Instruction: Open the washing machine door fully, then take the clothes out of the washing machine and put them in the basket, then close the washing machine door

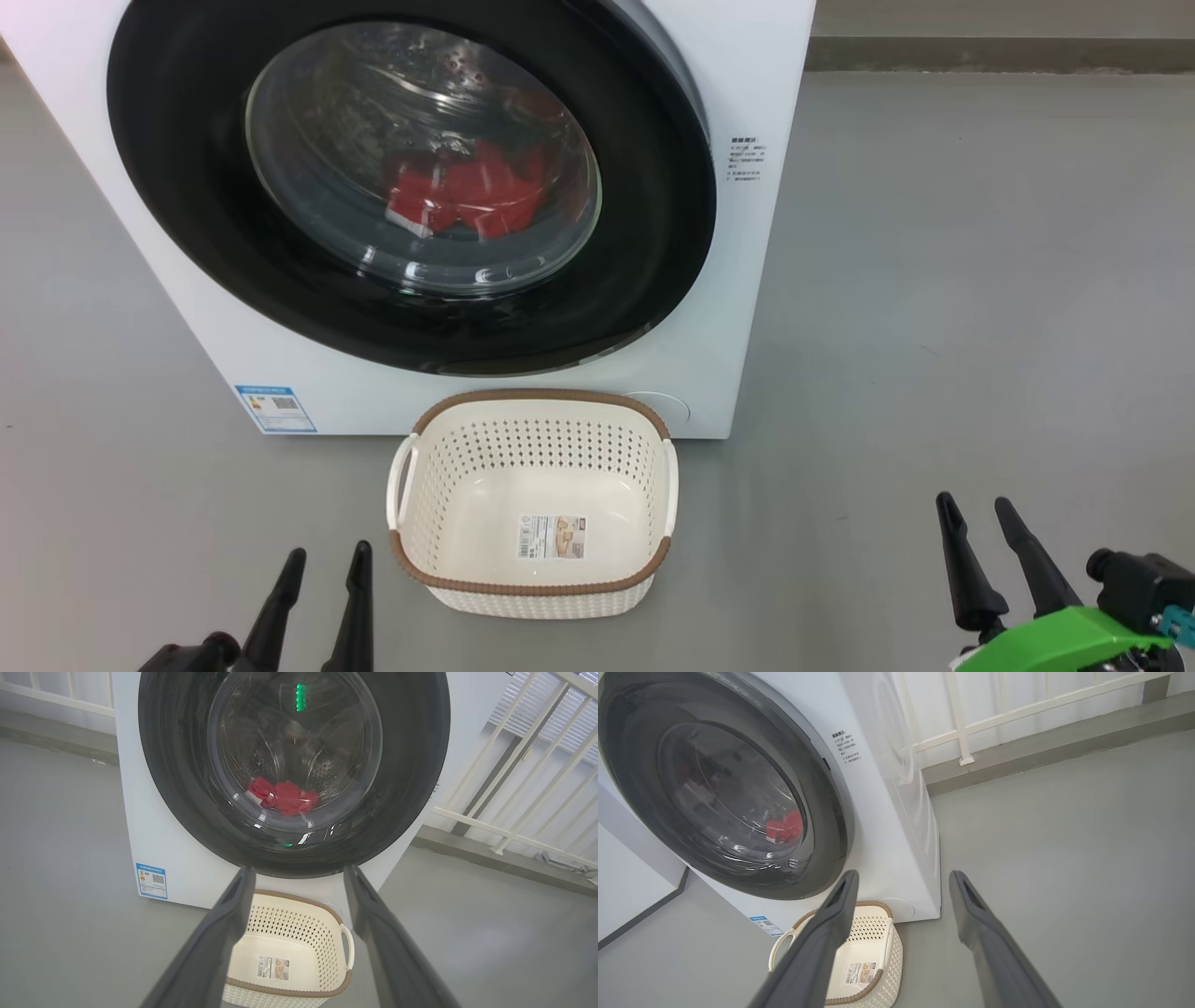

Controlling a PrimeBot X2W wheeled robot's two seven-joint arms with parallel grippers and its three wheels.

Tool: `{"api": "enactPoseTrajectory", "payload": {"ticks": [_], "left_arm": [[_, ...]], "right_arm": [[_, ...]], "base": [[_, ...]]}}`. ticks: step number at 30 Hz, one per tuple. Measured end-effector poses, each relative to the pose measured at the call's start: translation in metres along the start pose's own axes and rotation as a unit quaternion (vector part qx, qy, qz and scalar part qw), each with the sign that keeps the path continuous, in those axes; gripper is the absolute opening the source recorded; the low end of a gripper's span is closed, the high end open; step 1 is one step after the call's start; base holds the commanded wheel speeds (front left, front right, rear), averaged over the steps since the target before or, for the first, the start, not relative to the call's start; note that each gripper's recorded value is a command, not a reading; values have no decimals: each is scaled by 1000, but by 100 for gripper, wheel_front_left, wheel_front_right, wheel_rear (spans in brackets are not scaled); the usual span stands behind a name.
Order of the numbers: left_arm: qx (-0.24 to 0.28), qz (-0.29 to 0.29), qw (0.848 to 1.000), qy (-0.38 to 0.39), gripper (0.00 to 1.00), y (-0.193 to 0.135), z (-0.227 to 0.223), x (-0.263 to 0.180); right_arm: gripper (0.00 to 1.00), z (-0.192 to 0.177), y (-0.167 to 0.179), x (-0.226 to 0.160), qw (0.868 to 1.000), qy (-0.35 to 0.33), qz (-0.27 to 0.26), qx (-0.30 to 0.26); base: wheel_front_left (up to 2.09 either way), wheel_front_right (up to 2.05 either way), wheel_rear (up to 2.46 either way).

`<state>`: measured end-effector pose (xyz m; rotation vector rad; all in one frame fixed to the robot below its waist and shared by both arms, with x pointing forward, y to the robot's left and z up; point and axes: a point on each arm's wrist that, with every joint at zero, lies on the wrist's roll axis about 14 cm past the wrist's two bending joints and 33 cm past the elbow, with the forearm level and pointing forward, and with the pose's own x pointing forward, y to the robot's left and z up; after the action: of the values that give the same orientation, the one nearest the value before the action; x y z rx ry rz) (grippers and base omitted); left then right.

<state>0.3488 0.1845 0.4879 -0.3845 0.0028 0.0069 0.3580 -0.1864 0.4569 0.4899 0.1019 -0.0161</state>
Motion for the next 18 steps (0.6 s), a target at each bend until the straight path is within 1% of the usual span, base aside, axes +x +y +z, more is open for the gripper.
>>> {"api": "enactPoseTrajectory", "payload": {"ticks": [18], "left_arm": [[100, -23, 995, 3, 100, -6, -7, -4]], "right_arm": [[100, -4, -8, -10, 996, -2, -4, -89]], "base": [[0, 0, 0]]}}
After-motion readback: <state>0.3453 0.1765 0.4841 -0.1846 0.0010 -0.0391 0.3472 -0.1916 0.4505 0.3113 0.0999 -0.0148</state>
